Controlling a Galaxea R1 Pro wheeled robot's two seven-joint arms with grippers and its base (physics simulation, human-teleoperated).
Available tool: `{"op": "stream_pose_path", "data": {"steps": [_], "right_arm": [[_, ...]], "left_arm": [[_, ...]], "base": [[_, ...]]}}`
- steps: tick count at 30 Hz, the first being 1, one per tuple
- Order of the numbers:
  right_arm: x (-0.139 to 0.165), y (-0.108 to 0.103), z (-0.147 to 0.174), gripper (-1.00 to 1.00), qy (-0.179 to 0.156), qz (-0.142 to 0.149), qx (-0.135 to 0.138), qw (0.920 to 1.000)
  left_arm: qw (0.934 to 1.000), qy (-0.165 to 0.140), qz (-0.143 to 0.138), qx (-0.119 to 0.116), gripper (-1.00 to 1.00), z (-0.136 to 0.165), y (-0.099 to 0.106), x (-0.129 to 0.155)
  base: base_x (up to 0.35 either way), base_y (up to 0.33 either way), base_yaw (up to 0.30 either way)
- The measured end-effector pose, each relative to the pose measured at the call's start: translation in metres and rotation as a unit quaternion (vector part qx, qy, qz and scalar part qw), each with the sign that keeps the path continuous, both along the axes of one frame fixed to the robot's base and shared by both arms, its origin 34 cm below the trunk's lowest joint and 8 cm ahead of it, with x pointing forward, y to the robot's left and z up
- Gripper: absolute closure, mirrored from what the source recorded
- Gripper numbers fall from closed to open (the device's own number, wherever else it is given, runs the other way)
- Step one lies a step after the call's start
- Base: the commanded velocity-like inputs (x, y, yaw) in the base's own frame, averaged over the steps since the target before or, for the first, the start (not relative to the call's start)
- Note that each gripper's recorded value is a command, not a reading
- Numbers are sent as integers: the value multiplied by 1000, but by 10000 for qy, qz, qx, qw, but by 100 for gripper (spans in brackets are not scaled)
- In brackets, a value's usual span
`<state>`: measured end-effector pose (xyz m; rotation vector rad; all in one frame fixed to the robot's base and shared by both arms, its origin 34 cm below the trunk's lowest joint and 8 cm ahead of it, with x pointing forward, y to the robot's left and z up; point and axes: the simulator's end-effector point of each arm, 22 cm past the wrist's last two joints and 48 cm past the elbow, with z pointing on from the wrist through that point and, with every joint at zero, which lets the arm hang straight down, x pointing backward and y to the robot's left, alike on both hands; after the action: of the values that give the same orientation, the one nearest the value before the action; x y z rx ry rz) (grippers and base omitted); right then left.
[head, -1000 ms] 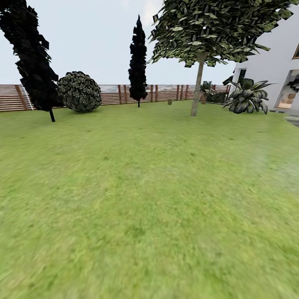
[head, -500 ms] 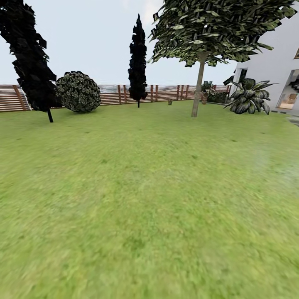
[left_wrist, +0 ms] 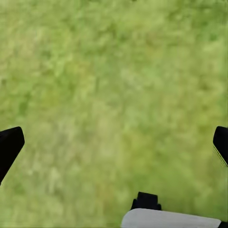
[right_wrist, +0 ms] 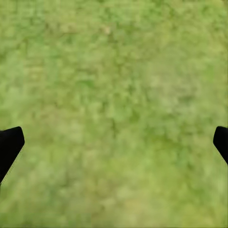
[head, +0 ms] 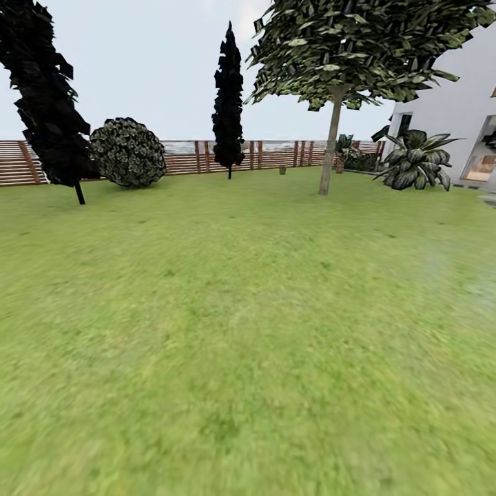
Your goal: Take the three Easter eggs out of the wicker basket on the lawn in the garden, then place them on the lawn next to a single tree (choose any tree) so that all three eggs are next to the same tree and none are left in the basket.
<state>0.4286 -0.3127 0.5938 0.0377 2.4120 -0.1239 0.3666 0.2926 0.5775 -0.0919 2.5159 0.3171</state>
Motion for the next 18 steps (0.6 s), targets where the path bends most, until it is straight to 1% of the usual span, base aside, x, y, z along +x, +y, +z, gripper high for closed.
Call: {"op": "stream_pose_path", "data": {"steps": [18], "right_arm": [[0,0,0,-100,-4,-1,0,10000]], "left_arm": [[10000,0,0,0,-100,0,0,0]], "base": [[335,0,0]]}}
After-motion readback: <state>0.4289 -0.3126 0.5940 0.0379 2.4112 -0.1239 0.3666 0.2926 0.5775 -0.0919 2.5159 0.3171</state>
